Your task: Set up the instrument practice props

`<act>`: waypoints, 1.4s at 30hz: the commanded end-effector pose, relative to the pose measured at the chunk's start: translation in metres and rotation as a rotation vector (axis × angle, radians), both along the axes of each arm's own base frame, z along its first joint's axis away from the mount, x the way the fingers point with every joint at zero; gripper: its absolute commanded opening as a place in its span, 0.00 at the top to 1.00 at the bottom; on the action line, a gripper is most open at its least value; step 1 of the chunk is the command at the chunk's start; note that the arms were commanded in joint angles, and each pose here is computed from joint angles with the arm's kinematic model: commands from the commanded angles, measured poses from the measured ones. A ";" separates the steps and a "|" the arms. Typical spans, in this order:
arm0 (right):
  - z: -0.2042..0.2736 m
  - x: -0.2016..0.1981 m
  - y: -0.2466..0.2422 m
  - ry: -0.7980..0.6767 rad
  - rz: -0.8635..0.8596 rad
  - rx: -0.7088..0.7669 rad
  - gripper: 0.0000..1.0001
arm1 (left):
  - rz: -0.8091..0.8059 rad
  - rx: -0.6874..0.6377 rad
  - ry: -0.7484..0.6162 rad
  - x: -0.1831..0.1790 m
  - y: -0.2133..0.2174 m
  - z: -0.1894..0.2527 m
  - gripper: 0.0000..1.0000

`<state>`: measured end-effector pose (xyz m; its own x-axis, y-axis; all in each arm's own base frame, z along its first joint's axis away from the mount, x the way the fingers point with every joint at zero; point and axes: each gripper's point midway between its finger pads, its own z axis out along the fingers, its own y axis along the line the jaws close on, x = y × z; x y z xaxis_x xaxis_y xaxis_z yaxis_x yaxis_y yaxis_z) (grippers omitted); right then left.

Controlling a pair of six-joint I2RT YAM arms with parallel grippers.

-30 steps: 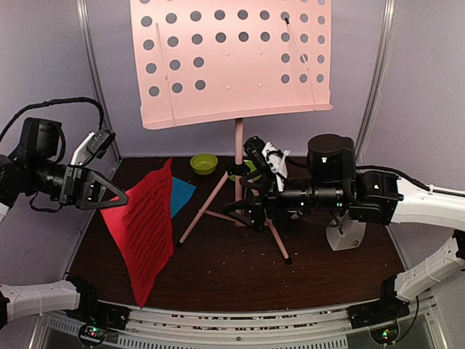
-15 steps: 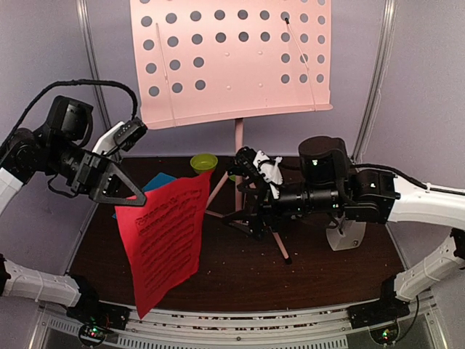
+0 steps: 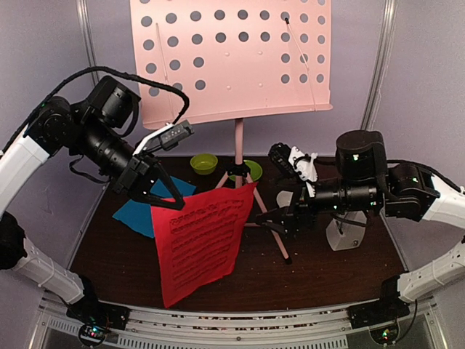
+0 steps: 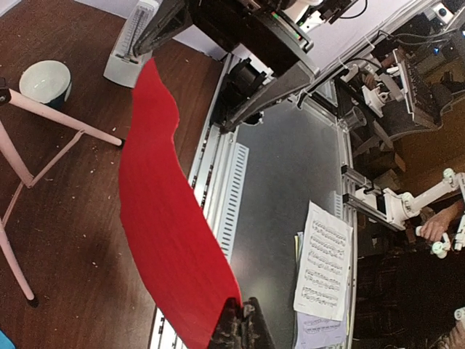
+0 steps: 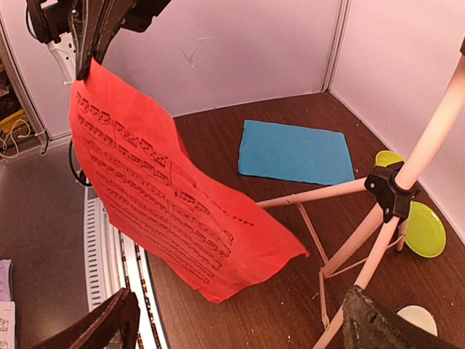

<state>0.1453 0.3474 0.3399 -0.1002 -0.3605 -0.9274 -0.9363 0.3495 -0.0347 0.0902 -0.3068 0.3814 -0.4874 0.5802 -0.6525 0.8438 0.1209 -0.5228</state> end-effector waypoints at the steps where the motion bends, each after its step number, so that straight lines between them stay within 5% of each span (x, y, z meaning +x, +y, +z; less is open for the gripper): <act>1: 0.000 -0.008 -0.007 -0.020 0.023 -0.055 0.02 | -0.007 -0.013 -0.150 0.008 0.003 0.007 1.00; 11: 0.016 -0.026 -0.004 -0.069 0.123 -0.135 0.04 | -0.054 0.012 -0.390 0.010 0.002 0.005 1.00; 24: 0.014 -0.038 0.028 -0.074 0.231 -0.241 0.15 | -0.146 0.083 -0.509 0.006 -0.014 -0.013 1.00; 34: 0.004 -0.047 0.048 -0.026 0.260 -0.288 0.69 | -0.118 0.033 -0.523 0.013 -0.029 -0.014 1.00; 42: 0.006 -0.041 0.044 -0.025 0.198 -0.266 1.00 | -0.034 -0.104 -0.588 0.017 -0.028 0.012 0.99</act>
